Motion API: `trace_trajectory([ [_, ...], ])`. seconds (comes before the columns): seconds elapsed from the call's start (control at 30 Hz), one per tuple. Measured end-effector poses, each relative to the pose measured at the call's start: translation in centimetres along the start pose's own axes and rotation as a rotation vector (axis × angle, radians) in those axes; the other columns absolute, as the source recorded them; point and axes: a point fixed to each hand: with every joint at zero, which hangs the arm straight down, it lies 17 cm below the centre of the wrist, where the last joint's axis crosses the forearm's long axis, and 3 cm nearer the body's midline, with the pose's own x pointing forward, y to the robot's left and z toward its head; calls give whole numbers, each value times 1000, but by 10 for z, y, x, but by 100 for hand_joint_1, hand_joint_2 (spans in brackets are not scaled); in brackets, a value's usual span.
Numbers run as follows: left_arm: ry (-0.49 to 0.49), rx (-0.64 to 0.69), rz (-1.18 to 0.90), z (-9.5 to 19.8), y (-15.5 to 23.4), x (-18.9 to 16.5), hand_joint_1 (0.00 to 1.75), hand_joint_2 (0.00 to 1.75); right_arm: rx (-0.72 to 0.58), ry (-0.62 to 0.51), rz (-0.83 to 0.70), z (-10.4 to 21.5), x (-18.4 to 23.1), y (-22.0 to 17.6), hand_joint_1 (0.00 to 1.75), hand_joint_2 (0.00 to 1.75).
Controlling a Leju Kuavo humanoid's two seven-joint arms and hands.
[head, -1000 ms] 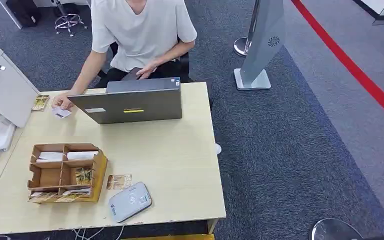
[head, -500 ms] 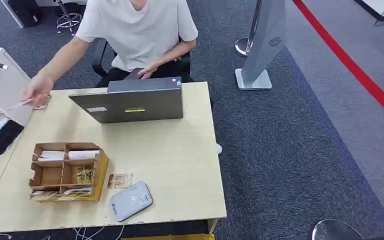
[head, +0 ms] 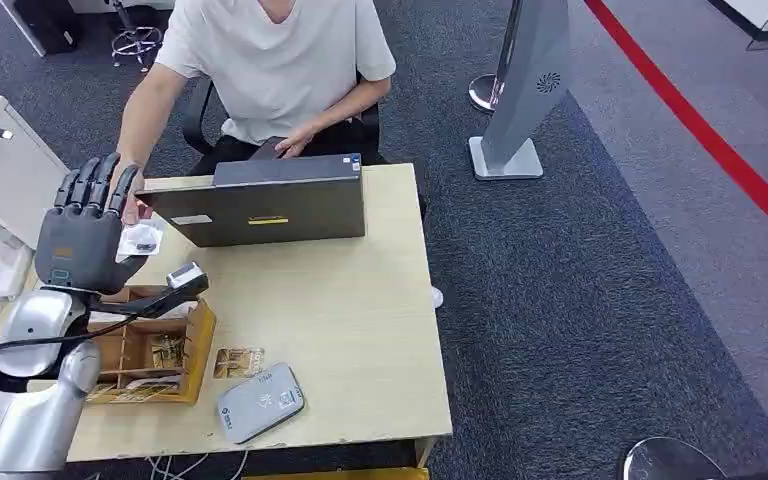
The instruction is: Pass the card to the sensor for recognition and then transmit it.
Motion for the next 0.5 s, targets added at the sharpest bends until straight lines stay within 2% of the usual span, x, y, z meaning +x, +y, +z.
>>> trace_trajectory([
  [0.5, -45, 0, 32, 3, 16, 32, 0, 175, -4, 19, -9, 0, -5, 0, 0, 175],
])
